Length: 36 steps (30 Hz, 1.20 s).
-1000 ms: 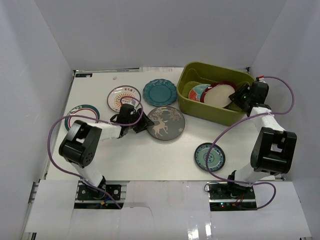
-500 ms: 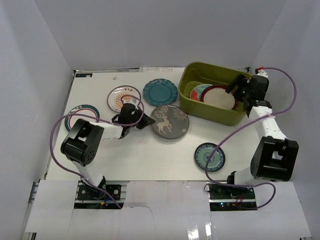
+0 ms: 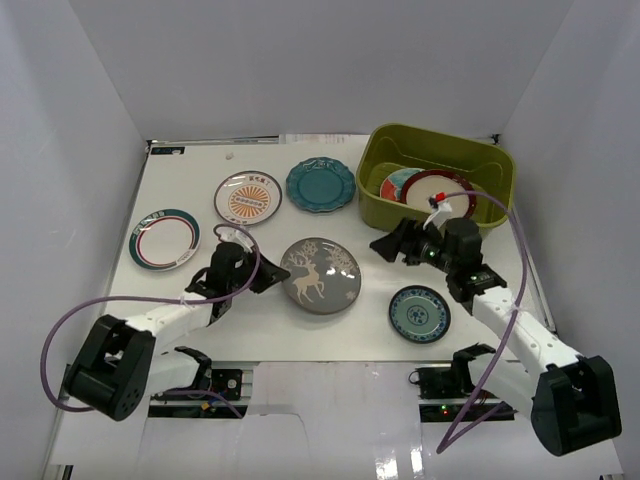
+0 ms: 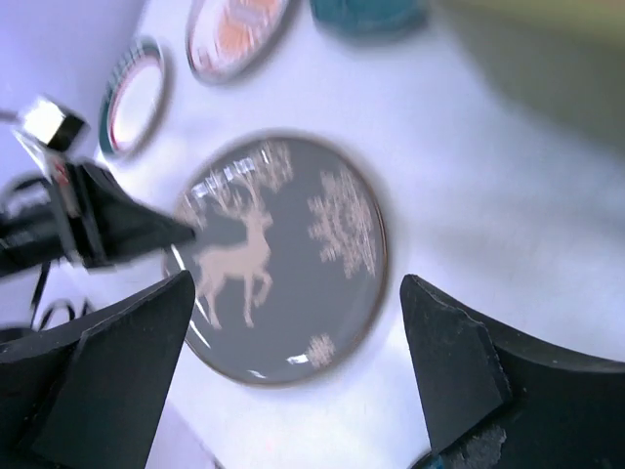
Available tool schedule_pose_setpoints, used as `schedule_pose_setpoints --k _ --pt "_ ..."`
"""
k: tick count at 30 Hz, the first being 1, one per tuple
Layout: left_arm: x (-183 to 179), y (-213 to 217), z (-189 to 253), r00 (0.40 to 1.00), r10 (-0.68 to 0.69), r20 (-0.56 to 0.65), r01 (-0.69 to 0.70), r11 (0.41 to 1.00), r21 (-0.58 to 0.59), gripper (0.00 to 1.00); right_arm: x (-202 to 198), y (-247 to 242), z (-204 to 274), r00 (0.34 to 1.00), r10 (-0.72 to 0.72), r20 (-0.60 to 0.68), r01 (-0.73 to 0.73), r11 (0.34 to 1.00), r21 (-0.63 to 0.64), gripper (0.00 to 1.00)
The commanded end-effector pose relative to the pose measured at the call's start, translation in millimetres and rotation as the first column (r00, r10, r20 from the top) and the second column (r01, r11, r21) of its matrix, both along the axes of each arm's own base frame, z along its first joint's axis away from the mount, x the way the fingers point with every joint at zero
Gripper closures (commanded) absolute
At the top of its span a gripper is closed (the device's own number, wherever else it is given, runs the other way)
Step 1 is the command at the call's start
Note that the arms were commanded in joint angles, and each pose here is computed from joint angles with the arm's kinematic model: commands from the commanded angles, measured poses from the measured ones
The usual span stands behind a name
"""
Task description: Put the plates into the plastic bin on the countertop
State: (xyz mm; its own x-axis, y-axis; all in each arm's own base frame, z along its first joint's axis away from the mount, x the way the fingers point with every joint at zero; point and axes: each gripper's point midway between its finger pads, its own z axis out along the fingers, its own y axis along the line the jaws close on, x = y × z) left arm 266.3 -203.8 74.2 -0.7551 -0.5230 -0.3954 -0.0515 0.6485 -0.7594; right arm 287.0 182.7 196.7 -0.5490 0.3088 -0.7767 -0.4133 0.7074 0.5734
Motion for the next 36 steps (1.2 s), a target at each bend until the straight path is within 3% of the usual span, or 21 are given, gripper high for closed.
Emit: schedule_pose_setpoints --k 1,8,10,11,12,13,14,15,17,18,21,22,25,29,31,32,36 --pt "-10.7 -22.8 65.2 0.987 -0.079 0.142 0.109 0.970 -0.218 1.00 -38.5 27.9 -41.1 0.976 0.156 -0.151 -0.140 0.984 0.107 0.08" --pt "-27.1 -33.9 111.7 0.957 -0.148 0.250 0.226 0.919 -0.322 1.00 -48.6 39.7 -76.6 0.944 0.217 -0.250 -0.179 0.970 0.166 0.10" --pt "-28.6 -35.7 117.8 0.948 -0.162 0.273 0.249 0.912 -0.326 1.00 -48.6 44.8 -73.7 0.937 0.241 -0.251 -0.193 0.960 0.202 0.03" --pt "-29.8 -37.8 120.5 0.944 -0.179 0.277 0.267 0.907 -0.326 1.00 -50.1 49.0 -65.5 0.935 0.270 -0.229 -0.216 0.947 0.237 0.05" --pt "-30.0 -38.8 122.0 0.941 -0.185 0.283 0.277 0.904 -0.327 1.00 -51.0 51.1 -62.8 0.932 0.285 -0.225 -0.227 0.940 0.253 0.12" --pt "-29.5 -39.7 123.0 0.939 -0.189 0.289 0.282 0.901 -0.328 1.00 -52.0 52.9 -61.0 0.928 0.299 -0.223 -0.238 0.935 0.264 0.27" --pt "-28.4 -40.5 120.7 0.939 -0.194 0.283 0.285 0.901 -0.327 1.00 -53.3 54.9 -58.3 0.922 0.316 -0.223 -0.252 0.928 0.275 0.45" --pt "-25.9 -41.5 122.6 0.941 -0.193 0.278 0.281 0.904 -0.323 1.00 -51.8 56.1 -52.5 0.923 0.319 -0.217 -0.252 0.924 0.286 0.71" --pt "-19.7 -41.1 124.3 0.937 -0.191 0.292 0.277 0.915 -0.293 0.94 -48.2 56.0 -42.2 0.931 0.309 -0.193 -0.248 0.926 0.285 0.91" --pt "-12.3 -40.7 128.9 0.941 -0.173 0.291 0.256 0.926 -0.277 0.79 -43.0 56.8 -30.2 0.939 0.303 -0.164 -0.249 0.926 0.283 0.92" --pt "15.0 -31.2 136.7 0.949 -0.097 0.299 0.155 0.972 -0.179 0.57 -21.9 54.3 18.7 0.967 0.251 -0.045 -0.229 0.933 0.278 0.92" --pt "23.3 -27.2 138.1 0.950 -0.070 0.304 0.121 0.981 -0.151 0.45 -12.7 51.2 35.0 0.974 0.225 0.001 -0.217 0.940 0.264 0.92" --pt "55.8 -3.3 133.7 0.953 0.069 0.296 -0.063 0.998 -0.030 0.30 24.3 26.7 97.4 0.988 0.110 0.105 -0.135 0.952 0.273 0.92" --pt "88.7 33.4 115.4 0.934 0.232 0.271 -0.266 0.960 0.094 0.21 71.0 -27.6 162.4 0.972 -0.077 0.220 0.011 0.957 0.289 0.92" --pt "102.2 45.4 99.2 0.926 0.292 0.241 -0.328 0.936 0.127 0.20 98.5 -65.2 165.8 0.956 -0.205 0.212 0.146 0.954 0.261 0.92" --pt "109.8 56.6 94.0 0.917 0.329 0.226 -0.363 0.923 0.129 0.20 113.9 -97.1 180.2 0.912 -0.315 0.263 0.259 0.939 0.225 0.92" --pt "132.0 85.4 58.0 0.880 0.456 0.132 -0.471 0.873 0.124 0.20 149.7 -145.2 161.8 0.845 -0.478 0.239 0.472 0.877 0.089 0.92"
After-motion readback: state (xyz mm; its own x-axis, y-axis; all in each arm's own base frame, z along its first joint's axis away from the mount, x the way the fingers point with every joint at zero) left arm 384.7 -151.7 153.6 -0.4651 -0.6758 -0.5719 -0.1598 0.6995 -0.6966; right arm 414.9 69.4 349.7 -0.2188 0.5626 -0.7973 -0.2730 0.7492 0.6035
